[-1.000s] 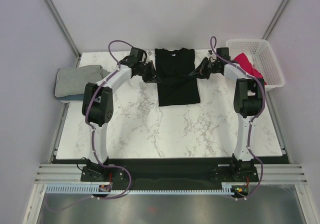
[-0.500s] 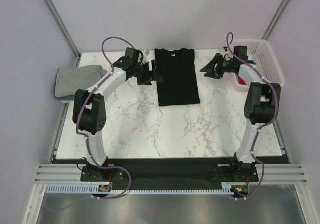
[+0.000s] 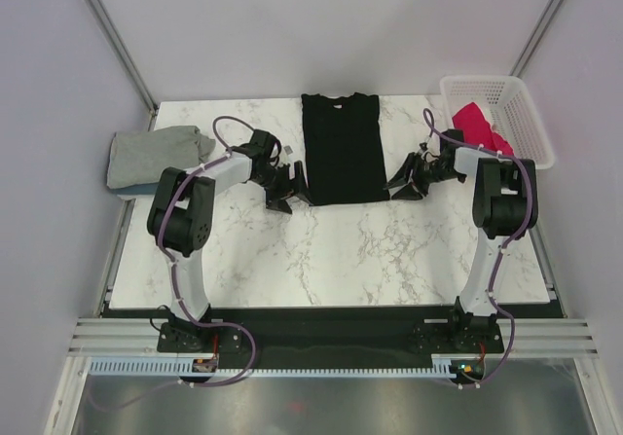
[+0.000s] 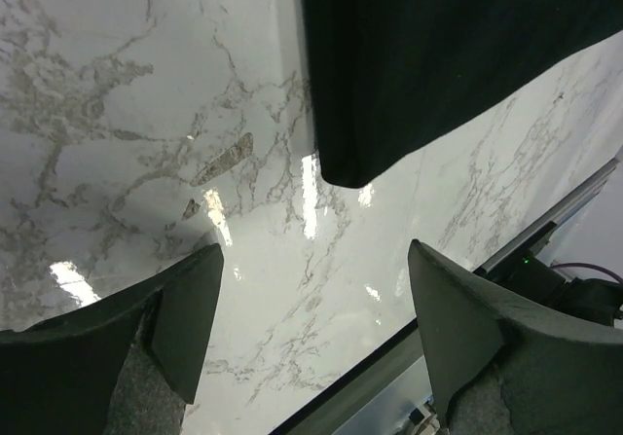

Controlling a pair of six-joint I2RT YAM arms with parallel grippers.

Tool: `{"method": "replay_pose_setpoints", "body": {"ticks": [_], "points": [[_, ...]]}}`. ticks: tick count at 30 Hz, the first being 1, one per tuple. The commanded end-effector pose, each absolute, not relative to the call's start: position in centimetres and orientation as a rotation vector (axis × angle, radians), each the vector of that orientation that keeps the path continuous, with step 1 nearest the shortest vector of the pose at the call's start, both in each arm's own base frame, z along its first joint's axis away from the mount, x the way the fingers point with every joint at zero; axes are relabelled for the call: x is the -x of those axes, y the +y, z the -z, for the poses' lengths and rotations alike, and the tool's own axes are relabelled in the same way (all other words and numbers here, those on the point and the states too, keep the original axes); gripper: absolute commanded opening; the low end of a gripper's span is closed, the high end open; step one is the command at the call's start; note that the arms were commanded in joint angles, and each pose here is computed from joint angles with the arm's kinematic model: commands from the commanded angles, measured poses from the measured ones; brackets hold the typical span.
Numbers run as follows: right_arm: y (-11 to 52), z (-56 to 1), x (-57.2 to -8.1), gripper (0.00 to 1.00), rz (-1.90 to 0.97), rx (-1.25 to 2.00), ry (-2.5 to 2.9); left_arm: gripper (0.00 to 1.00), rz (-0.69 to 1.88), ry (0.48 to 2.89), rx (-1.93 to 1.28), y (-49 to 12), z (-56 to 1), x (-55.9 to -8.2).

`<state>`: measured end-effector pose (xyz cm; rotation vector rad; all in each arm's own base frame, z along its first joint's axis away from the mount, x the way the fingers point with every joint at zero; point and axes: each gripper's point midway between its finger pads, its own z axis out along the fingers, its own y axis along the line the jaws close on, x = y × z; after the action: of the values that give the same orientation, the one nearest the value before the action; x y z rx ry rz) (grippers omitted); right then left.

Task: Fold and stack the t-shirts
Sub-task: Fold the tshirt

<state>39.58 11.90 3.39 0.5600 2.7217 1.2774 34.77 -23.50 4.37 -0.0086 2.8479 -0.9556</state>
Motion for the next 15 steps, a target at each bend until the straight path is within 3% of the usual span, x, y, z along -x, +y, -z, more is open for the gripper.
{"method": "replay_pose_setpoints", "body": {"ticks": [1,10,15], "points": [[12.1,-3.5,-39.8,0.53,-1.275,-0.508,2.717,0.84,1.002,2.849,0.023,-24.5,-3.9,-35.4],[12.9,-2.2,-38.9,0.53,-1.273,-0.514,2.759,0.77,1.116,2.791,0.148,-27.5,-3.1,-38.6],[13.2,-1.7,-39.1,0.52,-1.268,-0.511,2.77,0.66,1.141,2.805,0.15,-27.7,-2.8,-38.4]]}}
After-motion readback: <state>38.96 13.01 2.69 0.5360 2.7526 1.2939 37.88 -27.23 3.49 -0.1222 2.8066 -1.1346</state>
